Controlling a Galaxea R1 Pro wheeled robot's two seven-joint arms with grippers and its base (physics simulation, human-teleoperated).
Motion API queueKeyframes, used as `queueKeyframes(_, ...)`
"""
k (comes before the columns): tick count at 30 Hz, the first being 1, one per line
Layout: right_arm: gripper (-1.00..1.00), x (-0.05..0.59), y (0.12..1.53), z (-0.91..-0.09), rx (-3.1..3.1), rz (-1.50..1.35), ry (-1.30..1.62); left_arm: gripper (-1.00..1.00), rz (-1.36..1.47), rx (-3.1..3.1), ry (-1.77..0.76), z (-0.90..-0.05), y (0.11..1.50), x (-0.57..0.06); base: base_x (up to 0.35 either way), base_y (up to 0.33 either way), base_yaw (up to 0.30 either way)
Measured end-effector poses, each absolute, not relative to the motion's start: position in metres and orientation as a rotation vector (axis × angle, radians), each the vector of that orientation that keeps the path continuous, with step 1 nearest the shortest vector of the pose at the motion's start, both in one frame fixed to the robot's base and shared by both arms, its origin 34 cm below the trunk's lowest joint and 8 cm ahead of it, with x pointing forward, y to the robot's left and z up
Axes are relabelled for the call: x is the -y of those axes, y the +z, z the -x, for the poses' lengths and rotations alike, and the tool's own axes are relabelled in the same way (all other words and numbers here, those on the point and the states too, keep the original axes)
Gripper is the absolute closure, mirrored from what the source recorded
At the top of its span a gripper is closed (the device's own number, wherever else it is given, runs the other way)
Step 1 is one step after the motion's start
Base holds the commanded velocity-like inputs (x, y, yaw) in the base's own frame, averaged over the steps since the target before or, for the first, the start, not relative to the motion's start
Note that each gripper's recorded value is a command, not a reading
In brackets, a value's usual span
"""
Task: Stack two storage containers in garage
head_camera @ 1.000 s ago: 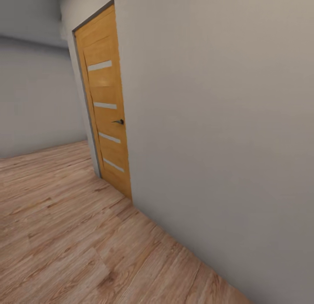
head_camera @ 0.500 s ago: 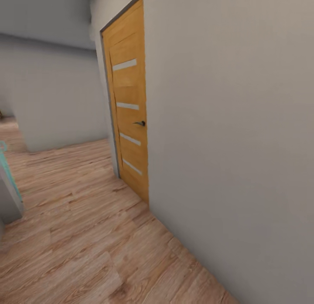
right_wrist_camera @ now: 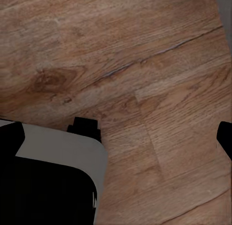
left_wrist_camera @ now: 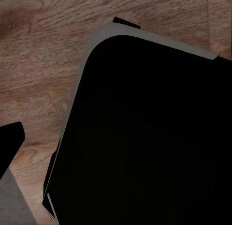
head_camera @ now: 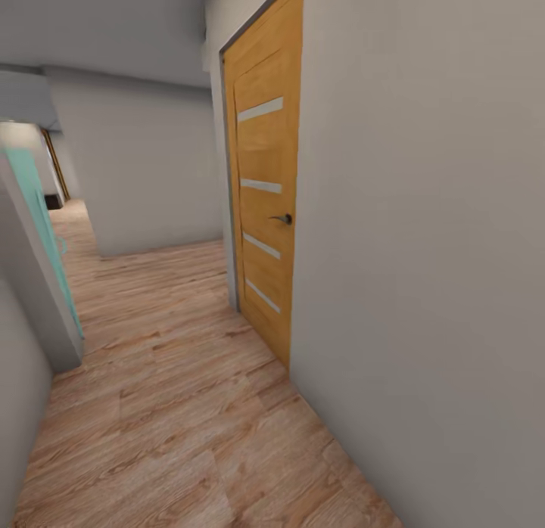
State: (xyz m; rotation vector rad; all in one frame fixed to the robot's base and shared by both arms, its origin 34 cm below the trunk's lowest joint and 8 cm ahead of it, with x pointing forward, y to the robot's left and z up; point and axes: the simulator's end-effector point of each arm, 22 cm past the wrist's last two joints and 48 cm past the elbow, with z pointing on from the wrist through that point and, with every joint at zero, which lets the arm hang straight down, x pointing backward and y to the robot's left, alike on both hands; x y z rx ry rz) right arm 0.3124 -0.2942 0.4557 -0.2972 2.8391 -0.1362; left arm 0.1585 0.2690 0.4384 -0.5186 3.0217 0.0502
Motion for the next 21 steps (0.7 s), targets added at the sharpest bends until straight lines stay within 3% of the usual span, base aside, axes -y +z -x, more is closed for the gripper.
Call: queueKeyframes(21,-1.0,0.2945,0.4557,-0.3121,-2.839,0.3,-0.137,-1.0,0.519,-3.022,0.05,-0.1585,0.4384,-0.269,0.321,0.0,0.299)
